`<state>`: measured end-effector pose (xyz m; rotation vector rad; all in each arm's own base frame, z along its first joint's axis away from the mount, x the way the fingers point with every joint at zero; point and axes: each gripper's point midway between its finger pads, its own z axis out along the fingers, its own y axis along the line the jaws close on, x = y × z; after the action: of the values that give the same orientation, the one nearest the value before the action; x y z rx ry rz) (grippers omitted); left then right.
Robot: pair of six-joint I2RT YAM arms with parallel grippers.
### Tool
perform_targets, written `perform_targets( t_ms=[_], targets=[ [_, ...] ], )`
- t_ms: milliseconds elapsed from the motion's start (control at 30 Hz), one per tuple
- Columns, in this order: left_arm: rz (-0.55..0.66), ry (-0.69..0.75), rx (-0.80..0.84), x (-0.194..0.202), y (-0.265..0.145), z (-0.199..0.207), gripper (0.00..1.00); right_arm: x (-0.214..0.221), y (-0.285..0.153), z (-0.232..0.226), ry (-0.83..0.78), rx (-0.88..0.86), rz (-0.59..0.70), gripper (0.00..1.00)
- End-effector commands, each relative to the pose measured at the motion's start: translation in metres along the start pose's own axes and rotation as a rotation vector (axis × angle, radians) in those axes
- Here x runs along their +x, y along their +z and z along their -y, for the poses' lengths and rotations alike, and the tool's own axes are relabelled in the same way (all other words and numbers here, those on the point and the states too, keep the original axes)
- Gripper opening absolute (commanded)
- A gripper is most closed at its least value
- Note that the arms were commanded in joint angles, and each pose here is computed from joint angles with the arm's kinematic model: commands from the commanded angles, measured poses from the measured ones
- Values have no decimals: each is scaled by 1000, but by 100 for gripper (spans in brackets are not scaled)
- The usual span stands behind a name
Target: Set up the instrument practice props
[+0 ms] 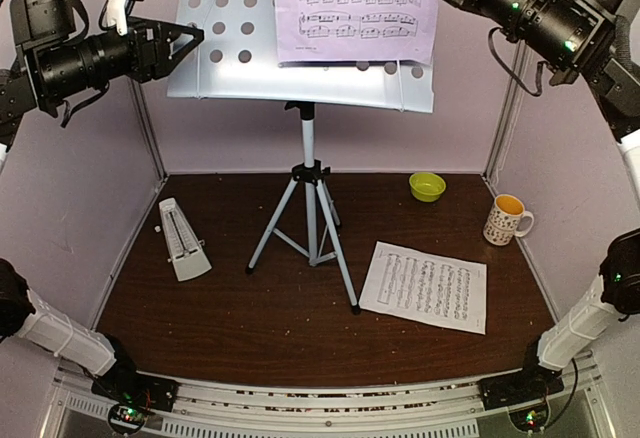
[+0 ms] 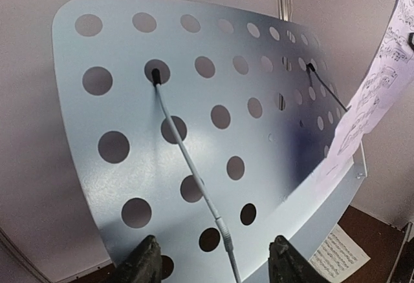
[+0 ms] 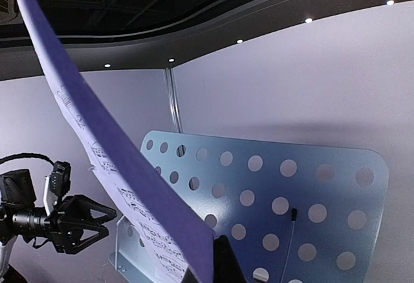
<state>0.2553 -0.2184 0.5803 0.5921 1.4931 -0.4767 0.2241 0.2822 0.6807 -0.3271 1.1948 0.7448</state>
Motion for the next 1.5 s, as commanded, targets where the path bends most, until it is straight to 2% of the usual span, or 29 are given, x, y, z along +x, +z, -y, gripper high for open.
perform_targets(
  t_ms=[0,367,667,933,1100,1300,1467],
  targets=[
    [84,-31,-11,-24,8,-2,55,1,7,-6,75,-3,14,0],
    [98,-95,-76,-25,21,-13,39,13,18,-19,102,15,18,0],
    [108,-109,-87,-26,23,-14,16,15,21,-20,92,48,10,0],
    [127,-133,-114,-26,23,-17,0,17,19,-16,139,67,14,0],
    [179,-134,-137,-29,18,-17,0,17,17,-19,197,46,1,0],
    [323,-145,-150,-40,-2,-18,0,33,21,-11,195,108,-23,0],
    [364,-125,-126,-43,-6,-13,0,39,28,-11,198,123,-23,0]
  ],
)
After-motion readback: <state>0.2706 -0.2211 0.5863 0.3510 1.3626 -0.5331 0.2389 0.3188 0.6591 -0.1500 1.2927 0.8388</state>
